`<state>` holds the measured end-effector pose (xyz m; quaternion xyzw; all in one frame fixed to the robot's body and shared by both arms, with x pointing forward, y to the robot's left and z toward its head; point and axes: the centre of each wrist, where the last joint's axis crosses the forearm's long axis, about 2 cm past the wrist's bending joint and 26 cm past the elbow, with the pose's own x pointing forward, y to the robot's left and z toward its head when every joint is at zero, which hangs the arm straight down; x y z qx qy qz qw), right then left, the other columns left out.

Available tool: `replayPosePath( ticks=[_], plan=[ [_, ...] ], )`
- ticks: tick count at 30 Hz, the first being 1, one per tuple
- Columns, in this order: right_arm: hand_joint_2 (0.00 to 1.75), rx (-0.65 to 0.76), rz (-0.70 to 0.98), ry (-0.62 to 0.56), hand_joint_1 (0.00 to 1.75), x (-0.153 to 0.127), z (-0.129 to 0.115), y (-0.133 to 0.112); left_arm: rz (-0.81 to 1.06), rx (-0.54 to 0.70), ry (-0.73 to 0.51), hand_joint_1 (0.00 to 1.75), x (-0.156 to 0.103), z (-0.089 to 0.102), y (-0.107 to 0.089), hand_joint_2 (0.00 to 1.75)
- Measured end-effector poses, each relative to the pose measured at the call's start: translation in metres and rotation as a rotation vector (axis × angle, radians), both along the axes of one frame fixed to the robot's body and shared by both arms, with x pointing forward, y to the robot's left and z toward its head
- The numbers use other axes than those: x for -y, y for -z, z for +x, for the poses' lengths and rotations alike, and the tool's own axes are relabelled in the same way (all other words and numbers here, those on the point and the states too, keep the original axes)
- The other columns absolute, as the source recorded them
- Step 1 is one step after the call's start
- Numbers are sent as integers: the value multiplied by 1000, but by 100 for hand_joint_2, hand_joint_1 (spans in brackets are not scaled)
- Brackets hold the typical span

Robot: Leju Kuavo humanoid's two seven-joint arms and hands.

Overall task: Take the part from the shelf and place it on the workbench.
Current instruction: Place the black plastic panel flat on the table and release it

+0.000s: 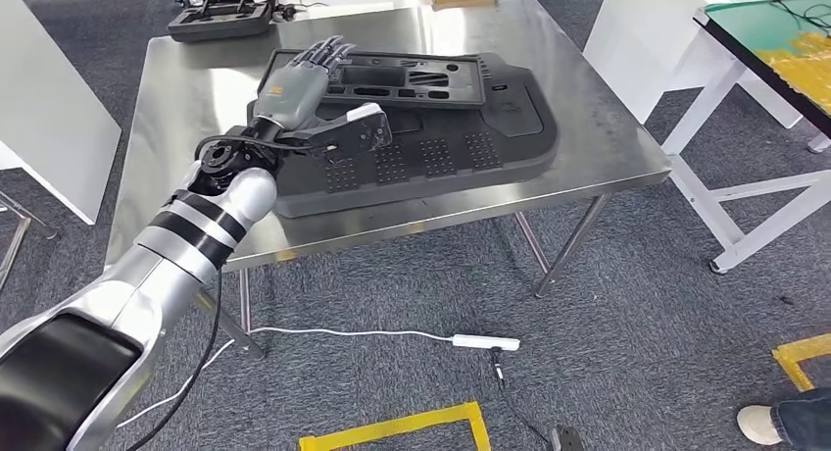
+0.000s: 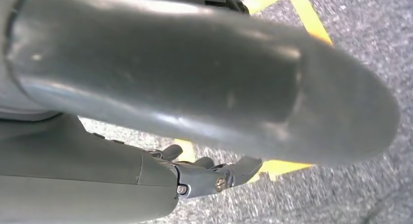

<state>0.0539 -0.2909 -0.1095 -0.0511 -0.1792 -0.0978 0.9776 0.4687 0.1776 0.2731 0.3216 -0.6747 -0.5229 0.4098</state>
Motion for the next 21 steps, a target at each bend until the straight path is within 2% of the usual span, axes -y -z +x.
replayPosePath(
  ticks=[21],
  plan=[
    [0,11,-20,-53,0,0,4,-1,-2,25,-5,0,-1,0,-10,0]
  ],
)
